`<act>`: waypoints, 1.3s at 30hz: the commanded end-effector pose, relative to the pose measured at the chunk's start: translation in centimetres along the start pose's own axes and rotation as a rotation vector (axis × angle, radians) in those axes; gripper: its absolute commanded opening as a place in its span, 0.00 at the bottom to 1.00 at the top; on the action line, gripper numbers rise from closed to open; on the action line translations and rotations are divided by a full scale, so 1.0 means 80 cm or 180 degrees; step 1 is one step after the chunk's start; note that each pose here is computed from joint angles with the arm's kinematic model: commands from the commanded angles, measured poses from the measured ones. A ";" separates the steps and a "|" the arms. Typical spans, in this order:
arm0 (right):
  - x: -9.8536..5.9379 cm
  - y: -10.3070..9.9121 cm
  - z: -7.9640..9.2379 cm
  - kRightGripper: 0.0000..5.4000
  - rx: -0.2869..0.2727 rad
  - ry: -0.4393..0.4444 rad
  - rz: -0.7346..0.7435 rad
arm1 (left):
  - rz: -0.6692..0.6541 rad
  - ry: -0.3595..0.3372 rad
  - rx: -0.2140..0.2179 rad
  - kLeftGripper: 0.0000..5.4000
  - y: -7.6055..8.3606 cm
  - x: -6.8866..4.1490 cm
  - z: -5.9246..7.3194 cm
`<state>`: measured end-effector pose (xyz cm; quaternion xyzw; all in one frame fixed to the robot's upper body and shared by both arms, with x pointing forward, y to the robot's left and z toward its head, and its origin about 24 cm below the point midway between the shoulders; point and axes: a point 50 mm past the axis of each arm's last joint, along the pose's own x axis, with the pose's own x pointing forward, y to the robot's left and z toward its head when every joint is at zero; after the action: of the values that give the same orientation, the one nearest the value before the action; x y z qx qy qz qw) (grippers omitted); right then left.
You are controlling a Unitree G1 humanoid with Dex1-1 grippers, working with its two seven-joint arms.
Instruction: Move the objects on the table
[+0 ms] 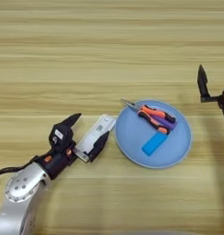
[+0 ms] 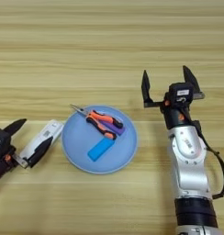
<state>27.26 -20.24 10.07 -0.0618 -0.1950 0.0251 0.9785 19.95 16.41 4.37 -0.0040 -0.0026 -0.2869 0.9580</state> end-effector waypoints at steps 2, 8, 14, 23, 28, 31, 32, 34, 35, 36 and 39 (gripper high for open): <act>0.004 -0.005 0.009 1.00 -0.0032 -0.0084 0.0050 | -0.0068 -0.0227 0.0138 0.99 -0.010 0.016 0.010; 0.010 -0.015 0.020 1.00 -0.0089 -0.0155 0.0111 | 0.0052 -0.0655 0.0242 0.99 -0.011 0.053 0.033; 0.015 -0.020 0.029 1.00 -0.0135 -0.0215 0.0174 | 0.0250 -0.0861 0.0257 0.99 0.001 0.090 0.049; 0.020 -0.019 0.044 1.00 -0.0182 -0.0317 0.0366 | 0.0674 -0.1353 0.0535 0.99 0.036 0.120 0.095; 0.027 -0.019 0.053 1.00 -0.0145 -0.0339 0.0546 | 0.0970 -0.1438 0.0642 0.99 0.051 0.119 0.101; 0.030 -0.014 0.053 1.00 0.0010 -0.0278 0.0665 | 0.1093 -0.1421 0.0734 0.99 0.057 0.118 0.100; 0.030 -0.011 0.054 1.00 0.0033 -0.0267 0.0724 | 0.1110 -0.1414 0.0741 0.99 0.058 0.118 0.099; 0.031 -0.004 0.055 1.00 0.0013 -0.0247 0.0905 | 0.1160 -0.1404 0.0831 0.99 0.061 0.116 0.097; 0.032 -0.001 0.055 1.00 0.0034 -0.0227 0.0976 | 0.1183 -0.1409 0.0911 0.99 0.063 0.114 0.097; 0.033 0.001 0.055 1.00 0.0085 -0.0196 0.1033 | 0.1204 -0.1417 0.1009 0.99 0.064 0.113 0.097; 0.036 0.007 0.054 1.00 0.0128 -0.0117 0.1223 | 0.1301 -0.1434 0.0965 0.99 0.069 0.110 0.095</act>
<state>27.98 -19.48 14.38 -0.0713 -0.1995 0.1883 0.9590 30.10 15.89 11.76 0.0724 -0.2492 -0.0901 0.9615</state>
